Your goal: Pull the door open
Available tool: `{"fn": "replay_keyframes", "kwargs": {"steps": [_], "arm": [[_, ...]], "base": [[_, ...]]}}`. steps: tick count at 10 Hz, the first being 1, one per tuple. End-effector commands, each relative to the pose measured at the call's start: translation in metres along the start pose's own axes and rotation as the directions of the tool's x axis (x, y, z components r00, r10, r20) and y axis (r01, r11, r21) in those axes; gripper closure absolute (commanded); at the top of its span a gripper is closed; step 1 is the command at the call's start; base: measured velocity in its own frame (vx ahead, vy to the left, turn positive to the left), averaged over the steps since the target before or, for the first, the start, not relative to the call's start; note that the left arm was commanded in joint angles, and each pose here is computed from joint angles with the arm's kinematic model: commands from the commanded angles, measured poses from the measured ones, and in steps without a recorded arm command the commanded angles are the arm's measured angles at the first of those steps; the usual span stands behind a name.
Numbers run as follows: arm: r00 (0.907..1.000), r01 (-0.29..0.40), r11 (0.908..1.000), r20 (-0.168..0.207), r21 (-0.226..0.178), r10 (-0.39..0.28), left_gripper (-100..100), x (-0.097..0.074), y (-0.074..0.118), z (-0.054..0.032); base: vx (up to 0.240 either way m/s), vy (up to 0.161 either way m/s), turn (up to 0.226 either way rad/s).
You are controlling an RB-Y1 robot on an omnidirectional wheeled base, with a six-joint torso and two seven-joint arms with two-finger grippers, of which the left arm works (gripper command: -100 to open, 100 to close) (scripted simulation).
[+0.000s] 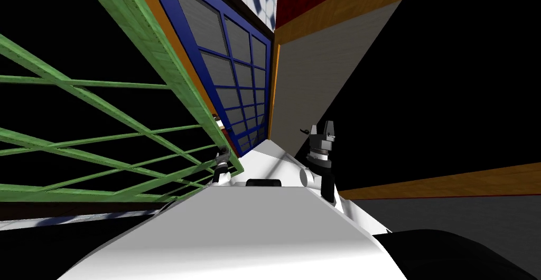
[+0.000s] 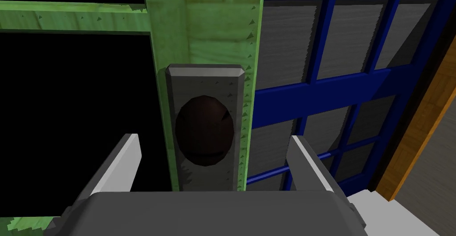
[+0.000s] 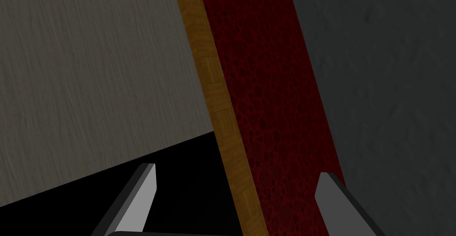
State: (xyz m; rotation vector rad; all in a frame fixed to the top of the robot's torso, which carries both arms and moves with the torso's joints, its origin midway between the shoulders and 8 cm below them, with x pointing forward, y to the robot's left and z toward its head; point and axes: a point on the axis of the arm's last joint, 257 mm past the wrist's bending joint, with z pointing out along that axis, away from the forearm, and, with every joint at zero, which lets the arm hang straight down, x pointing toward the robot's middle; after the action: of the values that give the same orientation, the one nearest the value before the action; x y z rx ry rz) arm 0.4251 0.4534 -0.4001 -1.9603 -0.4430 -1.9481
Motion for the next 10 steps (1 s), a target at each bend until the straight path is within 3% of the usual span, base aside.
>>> {"fn": "replay_keyframes", "kwargs": {"steps": [1,2,3,4,9,10], "arm": [[1.0,0.002,0.9999,-0.003,0.013,-0.002,-100,0.001,-0.019,-0.0002],[1.0,0.002,0.9998,-0.004,0.017,-0.002,-100,0.001,-0.027,-0.0004],[1.0,0.0,0.9999,-0.003,0.014,0.0,-100,0.001,-0.021,-0.0007],[1.0,0.0,0.9999,-0.003,0.014,0.0,100,0.001,-0.021,-0.0007],[1.0,0.0,0.9999,-0.003,0.014,0.0,100,0.001,-0.021,-0.0007],[1.0,0.002,0.9999,-0.001,-0.01,-0.002,100,0.001,-0.015,-0.0008]], "base": [[0.101,0.021,-0.081],[0.163,0.034,-0.065],[0.077,0.021,-0.008],[-0.017,-0.002,0.02],[-0.012,-0.002,-0.004],[-0.128,0.029,-0.066]]}}
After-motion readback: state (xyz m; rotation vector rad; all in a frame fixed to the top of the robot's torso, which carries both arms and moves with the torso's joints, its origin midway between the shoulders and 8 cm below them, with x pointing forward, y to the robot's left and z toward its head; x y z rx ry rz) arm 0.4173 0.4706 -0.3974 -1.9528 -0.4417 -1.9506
